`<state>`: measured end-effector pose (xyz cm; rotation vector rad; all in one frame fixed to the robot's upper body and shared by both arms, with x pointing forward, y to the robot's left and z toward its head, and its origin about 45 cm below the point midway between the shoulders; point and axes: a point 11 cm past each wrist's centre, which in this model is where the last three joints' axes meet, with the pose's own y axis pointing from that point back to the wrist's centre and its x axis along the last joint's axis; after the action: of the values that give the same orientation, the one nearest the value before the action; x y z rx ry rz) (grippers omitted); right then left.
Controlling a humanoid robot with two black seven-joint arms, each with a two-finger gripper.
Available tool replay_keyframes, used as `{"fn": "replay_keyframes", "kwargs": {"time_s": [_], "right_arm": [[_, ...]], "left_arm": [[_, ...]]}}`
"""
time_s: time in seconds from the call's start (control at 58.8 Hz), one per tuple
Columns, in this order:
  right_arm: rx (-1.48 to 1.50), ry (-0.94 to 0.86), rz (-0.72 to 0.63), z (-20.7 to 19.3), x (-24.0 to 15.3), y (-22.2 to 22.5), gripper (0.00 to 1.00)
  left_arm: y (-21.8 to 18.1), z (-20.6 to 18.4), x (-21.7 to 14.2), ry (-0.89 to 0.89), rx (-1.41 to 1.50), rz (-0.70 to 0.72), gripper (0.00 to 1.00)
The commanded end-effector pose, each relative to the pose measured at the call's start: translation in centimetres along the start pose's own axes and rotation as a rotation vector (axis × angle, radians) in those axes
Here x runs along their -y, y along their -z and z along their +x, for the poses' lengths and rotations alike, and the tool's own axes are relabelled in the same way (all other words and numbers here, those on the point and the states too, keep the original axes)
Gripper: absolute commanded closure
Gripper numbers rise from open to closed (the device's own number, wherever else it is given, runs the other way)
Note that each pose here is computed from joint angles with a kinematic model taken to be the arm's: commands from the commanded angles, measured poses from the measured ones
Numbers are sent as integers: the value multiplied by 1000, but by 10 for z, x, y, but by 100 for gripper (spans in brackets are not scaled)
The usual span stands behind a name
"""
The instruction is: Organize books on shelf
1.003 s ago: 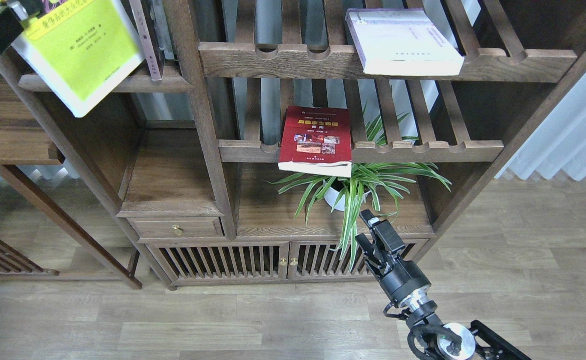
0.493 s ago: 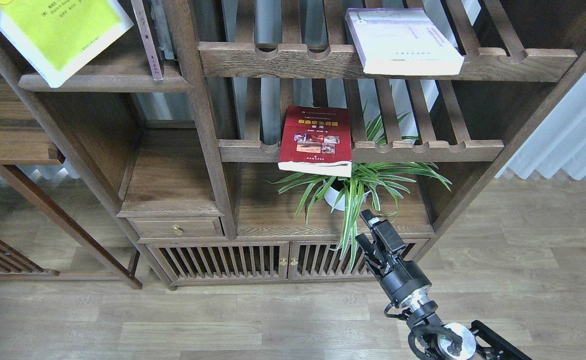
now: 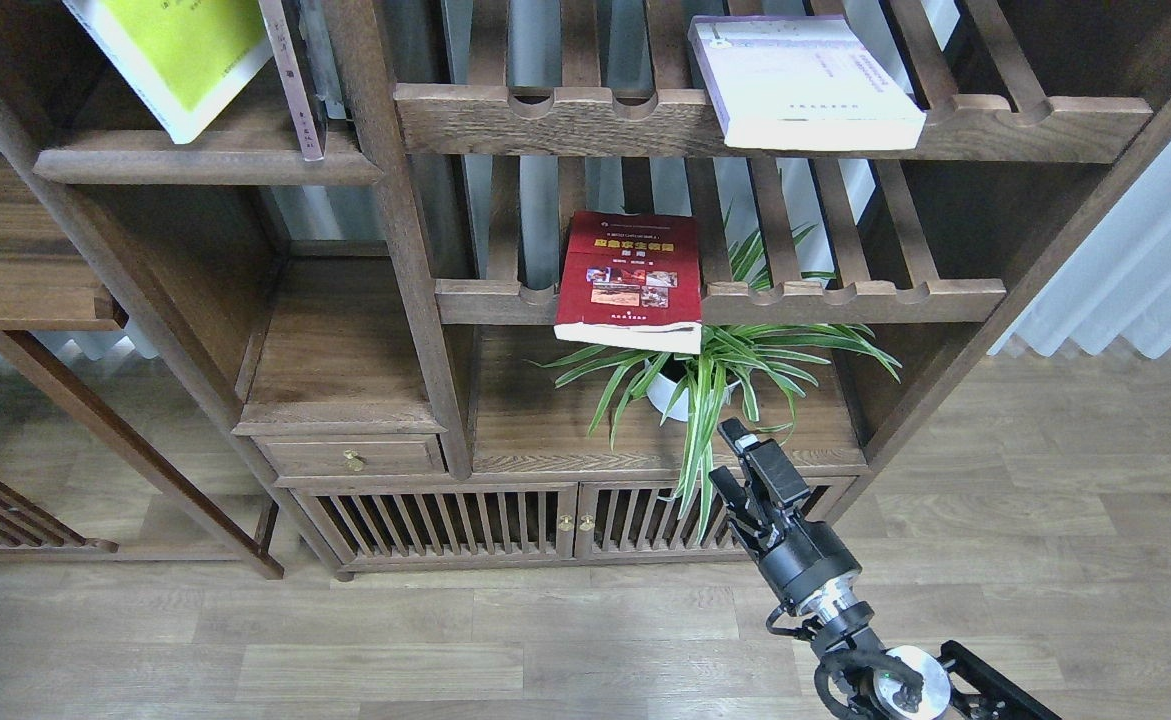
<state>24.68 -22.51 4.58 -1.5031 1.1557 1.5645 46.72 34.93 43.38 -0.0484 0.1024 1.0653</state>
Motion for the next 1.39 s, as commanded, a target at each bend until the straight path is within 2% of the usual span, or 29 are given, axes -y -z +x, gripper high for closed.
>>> {"fn": "replay_keyframes", "kwargs": {"time_s": [0.0, 0.374, 0.748, 1.377], "right_arm": [[3, -2, 0, 1, -1, -1, 2], [6, -2, 0, 1, -2, -2, 2], [22, 10, -6, -2, -3, -9, 2], [21, 17, -7, -4, -2, -8, 2]], "left_arm": [[-1, -7, 10, 11, 6, 4, 96], [-4, -5, 25, -17, 33, 25, 96], [7, -24, 61, -6, 23, 72, 96], [21, -19, 67, -35, 85, 115, 96]]}}
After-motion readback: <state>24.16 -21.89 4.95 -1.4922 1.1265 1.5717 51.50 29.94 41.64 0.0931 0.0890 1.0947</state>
